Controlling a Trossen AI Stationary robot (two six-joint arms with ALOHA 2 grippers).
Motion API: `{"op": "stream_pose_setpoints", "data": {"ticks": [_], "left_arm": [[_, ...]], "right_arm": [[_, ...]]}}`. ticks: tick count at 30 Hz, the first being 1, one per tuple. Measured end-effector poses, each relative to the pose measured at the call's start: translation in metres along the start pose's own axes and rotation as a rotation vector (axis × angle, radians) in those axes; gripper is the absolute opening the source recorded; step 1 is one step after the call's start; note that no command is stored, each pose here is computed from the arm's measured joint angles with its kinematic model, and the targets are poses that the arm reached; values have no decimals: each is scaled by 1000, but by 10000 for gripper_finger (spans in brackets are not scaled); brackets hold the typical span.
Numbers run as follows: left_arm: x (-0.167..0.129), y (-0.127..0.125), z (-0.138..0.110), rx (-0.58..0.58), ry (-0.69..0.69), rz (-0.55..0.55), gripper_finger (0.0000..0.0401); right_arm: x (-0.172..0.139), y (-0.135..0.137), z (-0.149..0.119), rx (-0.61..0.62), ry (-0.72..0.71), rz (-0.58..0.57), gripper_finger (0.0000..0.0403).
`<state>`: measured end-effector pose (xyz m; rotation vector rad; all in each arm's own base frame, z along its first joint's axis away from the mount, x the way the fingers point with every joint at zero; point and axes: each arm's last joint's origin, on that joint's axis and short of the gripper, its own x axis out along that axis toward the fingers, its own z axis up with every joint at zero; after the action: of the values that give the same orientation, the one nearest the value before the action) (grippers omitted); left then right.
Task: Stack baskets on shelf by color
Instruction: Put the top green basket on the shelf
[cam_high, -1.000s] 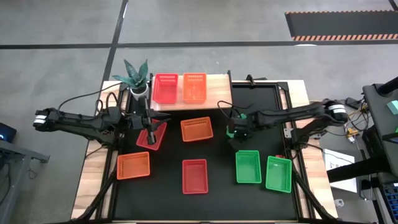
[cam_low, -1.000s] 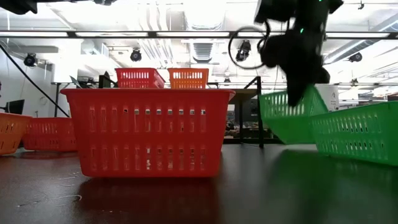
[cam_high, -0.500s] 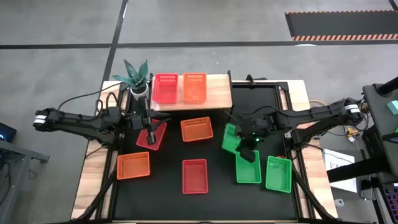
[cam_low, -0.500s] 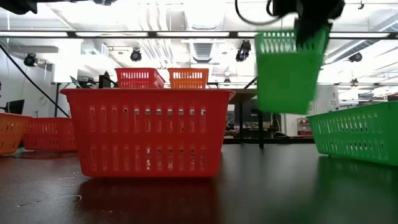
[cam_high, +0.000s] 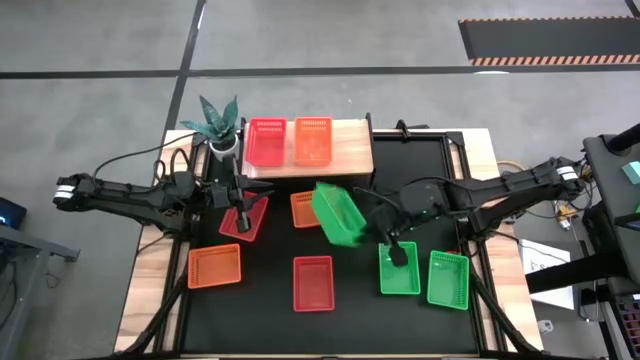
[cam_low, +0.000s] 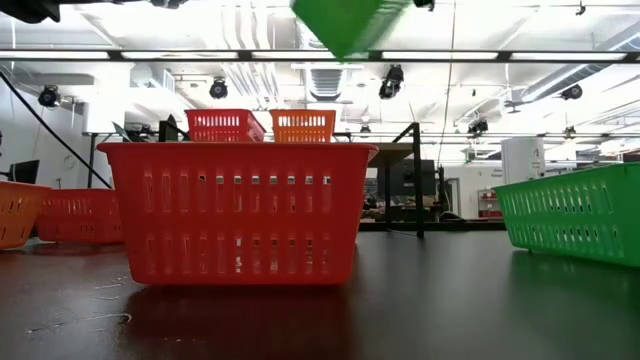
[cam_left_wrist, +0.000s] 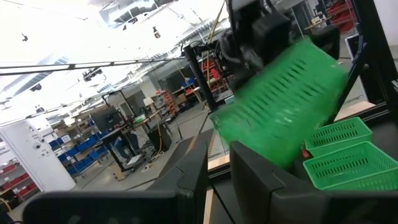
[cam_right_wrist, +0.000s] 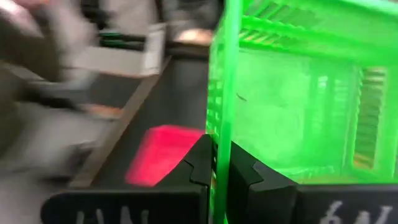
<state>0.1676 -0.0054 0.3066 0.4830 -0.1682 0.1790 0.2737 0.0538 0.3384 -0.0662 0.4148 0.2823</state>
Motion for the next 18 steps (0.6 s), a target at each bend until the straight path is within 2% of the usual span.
{"op": "stream_pose_setpoints", "data": {"ticks": [2, 5, 8, 14, 18], "left_arm": [[0, 0, 0, 0, 0, 0, 51], [0, 0, 0, 0, 0, 0, 51], [0, 0, 0, 0, 0, 0, 51], [0, 0, 0, 2, 0, 0, 51], [0, 0, 0, 17, 0, 0, 51]], "right_arm": [[-1, -5, 8, -79, 6, -162, 11], [-3, -17, 16, -167, 104, -400, 10], [-8, -34, 24, -188, 235, -513, 9], [-12, -79, 31, -118, 488, -577, 9], [-9, -110, 26, -54, 591, -470, 8]]}}
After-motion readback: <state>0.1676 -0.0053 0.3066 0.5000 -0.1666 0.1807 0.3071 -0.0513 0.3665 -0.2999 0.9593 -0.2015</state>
